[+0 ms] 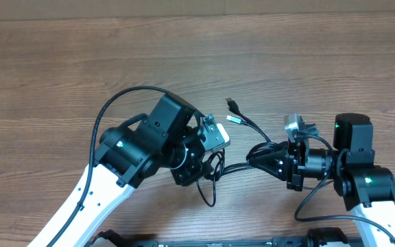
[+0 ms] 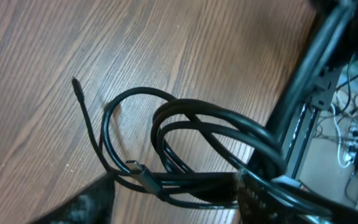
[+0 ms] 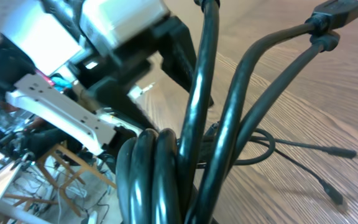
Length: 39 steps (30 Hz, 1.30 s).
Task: Untangle cables
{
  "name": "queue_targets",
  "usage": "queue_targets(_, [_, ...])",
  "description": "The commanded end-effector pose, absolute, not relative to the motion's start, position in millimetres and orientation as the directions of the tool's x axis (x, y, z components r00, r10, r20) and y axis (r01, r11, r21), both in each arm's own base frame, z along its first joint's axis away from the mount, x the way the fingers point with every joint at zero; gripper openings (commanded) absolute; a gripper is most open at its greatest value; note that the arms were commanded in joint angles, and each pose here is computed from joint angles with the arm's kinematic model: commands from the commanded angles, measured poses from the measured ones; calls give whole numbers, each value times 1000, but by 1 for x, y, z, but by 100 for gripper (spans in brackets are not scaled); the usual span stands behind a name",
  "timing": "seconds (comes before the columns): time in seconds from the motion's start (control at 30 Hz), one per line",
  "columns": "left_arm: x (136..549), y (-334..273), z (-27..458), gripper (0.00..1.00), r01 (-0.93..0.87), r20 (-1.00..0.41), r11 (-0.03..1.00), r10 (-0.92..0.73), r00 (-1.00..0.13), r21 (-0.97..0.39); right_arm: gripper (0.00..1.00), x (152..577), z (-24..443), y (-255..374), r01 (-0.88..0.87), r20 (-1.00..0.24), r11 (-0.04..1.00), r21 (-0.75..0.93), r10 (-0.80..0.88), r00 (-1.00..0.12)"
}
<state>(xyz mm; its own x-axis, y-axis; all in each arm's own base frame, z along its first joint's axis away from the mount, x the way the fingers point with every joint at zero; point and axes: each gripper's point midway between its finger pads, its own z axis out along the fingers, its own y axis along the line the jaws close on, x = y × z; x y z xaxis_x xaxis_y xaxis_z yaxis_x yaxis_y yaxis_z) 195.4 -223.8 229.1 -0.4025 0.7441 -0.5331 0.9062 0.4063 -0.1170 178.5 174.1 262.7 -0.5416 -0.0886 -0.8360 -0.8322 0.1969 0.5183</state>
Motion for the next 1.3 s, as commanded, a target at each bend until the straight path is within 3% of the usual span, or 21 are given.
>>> queue_targets(0.0, [191,-227,240,54,964,-581,261,779,-237,-43,4,166,287,177,-877,-876,74,475,-52,-479])
queue_targets(0.1, [182,-236,246,56,987,-622,154,770,-143,-37,4,159,298,178,-893,-893,0,450,-28,-450])
queue_targets(0.2, [184,-243,252,57,991,-658,132,744,-116,-25,4,154,305,178,-902,-903,-46,429,-13,-429])
queue_targets(0.47, [196,-260,269,57,993,-732,110,679,-50,34,4,153,306,178,-901,-902,-54,431,-11,-431])
queue_targets(0.63, [186,-272,273,58,999,-772,42,633,-50,-31,4,153,306,178,-897,-899,-53,438,-12,-438])
queue_targets(0.73, [181,-278,270,74,996,-781,5,620,-70,-85,4,153,306,178,-896,-897,-53,441,-12,-441])
queue_targets(0.93, [182,-283,254,79,988,-758,-8,643,-112,-153,4,153,306,178,-889,-890,-53,455,-13,-455])
queue_targets(1.0, [181,-285,252,67,986,-760,-27,641,-109,-164,4,153,306,178,-889,-891,-53,455,-13,-455])
queue_targets(1.1, [181,-286,251,34,986,-759,-28,641,-110,-167,4,154,306,178,-891,-893,-53,451,-12,-451])
queue_targets(1.17, [181,-286,251,4,986,-760,-28,640,-109,-165,4,154,306,178,-891,-892,-53,451,-12,-451])
queue_targets(1.27, [182,-286,252,4,986,-761,-27,639,-109,-164,4,154,306,178,-891,-892,-53,451,-12,-451])
